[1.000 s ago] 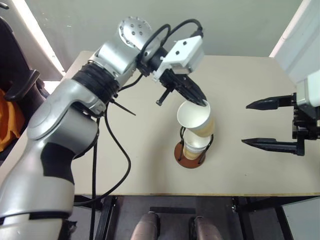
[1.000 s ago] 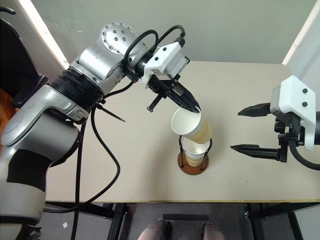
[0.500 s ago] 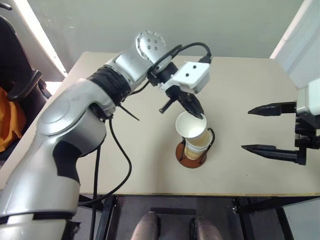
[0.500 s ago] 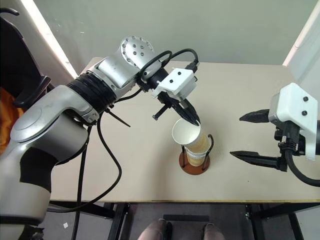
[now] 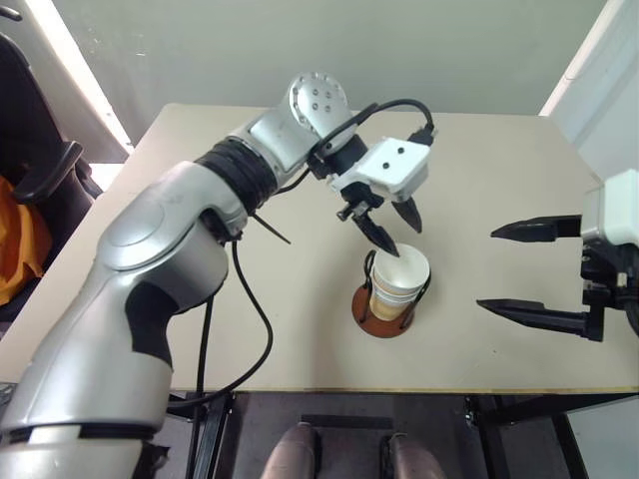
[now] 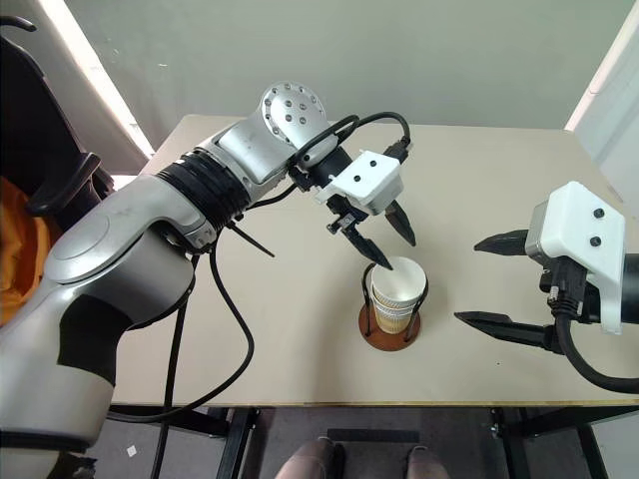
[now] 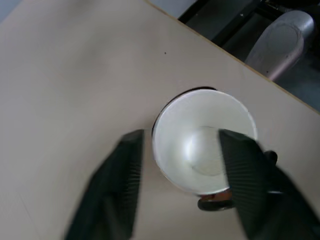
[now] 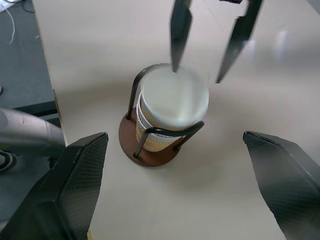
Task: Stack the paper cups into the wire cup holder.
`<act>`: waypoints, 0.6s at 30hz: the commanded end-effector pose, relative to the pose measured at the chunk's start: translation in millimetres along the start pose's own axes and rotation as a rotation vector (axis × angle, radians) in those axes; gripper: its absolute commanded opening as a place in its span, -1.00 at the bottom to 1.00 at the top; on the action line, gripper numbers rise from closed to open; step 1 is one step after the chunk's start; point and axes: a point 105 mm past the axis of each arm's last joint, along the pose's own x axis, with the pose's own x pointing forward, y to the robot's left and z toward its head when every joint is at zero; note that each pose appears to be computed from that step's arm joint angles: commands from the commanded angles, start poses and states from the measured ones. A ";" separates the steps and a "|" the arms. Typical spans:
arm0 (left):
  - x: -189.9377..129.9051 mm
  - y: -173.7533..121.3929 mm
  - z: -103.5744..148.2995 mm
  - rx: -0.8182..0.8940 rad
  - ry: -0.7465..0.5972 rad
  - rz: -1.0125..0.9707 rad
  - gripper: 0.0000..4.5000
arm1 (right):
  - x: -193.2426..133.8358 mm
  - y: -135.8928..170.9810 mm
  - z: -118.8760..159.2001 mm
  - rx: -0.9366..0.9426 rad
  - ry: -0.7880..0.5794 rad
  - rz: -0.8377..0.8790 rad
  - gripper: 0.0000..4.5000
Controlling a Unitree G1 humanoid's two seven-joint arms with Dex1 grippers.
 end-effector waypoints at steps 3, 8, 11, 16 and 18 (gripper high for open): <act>-10.6 8.0 11.7 0.075 -0.017 0.038 0.88 | -1.1 -1.9 5.6 -0.029 -0.027 -0.004 1.00; -29.7 -8.8 -7.7 -0.019 -0.026 0.092 0.88 | 6.3 -13.4 -3.9 -0.023 -0.019 0.034 1.00; -48.4 -28.9 -24.9 -0.122 -0.034 0.150 0.88 | 11.0 -28.1 -10.5 -0.032 -0.016 0.035 1.00; -76.9 -72.3 -36.4 -0.303 -0.056 0.255 0.88 | 13.8 -47.6 -18.7 -0.038 -0.022 0.070 1.00; -85.2 -89.9 -40.8 -0.385 -0.041 0.325 0.88 | 16.6 -53.4 -20.9 -0.044 -0.028 0.100 1.00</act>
